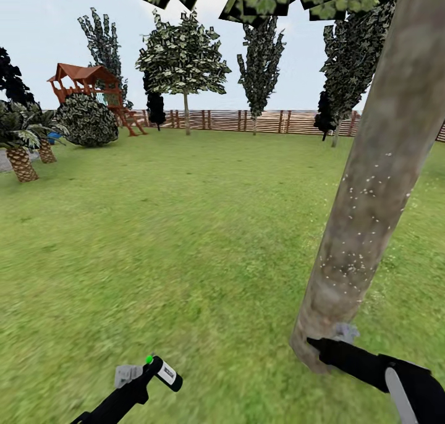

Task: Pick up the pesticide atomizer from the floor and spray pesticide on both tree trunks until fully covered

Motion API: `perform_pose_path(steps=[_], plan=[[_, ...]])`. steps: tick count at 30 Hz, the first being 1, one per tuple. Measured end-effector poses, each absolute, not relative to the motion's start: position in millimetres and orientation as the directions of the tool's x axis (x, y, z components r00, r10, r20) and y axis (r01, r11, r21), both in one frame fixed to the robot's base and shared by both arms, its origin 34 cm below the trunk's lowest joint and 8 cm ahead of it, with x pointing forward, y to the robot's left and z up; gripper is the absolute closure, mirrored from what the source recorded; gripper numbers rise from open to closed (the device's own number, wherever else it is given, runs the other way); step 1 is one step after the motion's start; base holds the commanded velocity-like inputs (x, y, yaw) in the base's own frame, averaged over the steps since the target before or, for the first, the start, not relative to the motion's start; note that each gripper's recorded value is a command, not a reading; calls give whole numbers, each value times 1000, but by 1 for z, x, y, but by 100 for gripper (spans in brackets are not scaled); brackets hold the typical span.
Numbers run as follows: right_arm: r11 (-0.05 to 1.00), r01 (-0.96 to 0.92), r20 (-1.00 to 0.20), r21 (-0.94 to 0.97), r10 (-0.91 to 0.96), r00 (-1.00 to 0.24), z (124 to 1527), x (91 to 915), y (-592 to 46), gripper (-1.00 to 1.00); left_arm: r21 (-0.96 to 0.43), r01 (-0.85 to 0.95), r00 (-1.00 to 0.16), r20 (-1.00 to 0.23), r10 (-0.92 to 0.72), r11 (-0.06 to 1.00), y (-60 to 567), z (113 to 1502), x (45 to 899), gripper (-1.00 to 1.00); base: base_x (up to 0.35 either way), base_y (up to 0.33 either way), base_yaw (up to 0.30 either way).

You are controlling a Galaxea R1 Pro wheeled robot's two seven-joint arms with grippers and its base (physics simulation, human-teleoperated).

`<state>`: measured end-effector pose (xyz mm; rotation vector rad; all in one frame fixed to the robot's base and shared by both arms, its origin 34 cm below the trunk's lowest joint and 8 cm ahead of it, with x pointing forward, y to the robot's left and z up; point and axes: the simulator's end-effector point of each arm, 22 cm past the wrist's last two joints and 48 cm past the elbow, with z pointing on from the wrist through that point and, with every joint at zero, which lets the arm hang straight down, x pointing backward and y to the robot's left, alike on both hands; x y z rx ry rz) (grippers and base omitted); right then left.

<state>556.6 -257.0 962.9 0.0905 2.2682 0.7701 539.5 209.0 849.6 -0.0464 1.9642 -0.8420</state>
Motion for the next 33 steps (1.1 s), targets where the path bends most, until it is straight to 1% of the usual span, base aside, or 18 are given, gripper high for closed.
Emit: perform_pose_path(steps=[3,6,8,10,13,16,20,27,33], plan=[[787,-207,-625,581,269,-732,1010,561,-263,100,-579,322,-532,-765,-362,749,204,854,539,100,0,0,0],[755,-281,-675,592,275,-684,1062,588,-260,100,-585,367,-531,-770,-353,724,196,860,535,100,0,0,0],[713,-343,-703,611,291,-648,1093,598,-253,100,-574,401,-538,-778,-325,714,188,860,530,100,0,0,0],[649,-408,-712,642,305,-633,1118,599,-242,100,-552,443,-544,-792,-277,707,179,858,524,100,0,0,0],[572,-473,-703,670,285,-651,1131,591,-217,100,-537,492,-544,-804,-240,685,170,860,517,100,0,0,0],[484,-525,-684,700,242,-689,1136,576,-186,100,-532,566,-541,-816,-203,630,155,866,504,100,0,0,0],[389,-556,-653,735,183,-735,1135,554,-151,100,-495,627,-526,-839,-142,602,147,866,494,100,0,0,0],[347,-567,-631,747,102,-769,1122,535,-120,100,-468,656,-501,-857,-122,592,143,870,493,100,0,0,0],[309,-575,-596,757,-31,-802,1098,514,-73,100,-420,692,-475,-878,-69,587,141,867,489,100,0,0,0]])
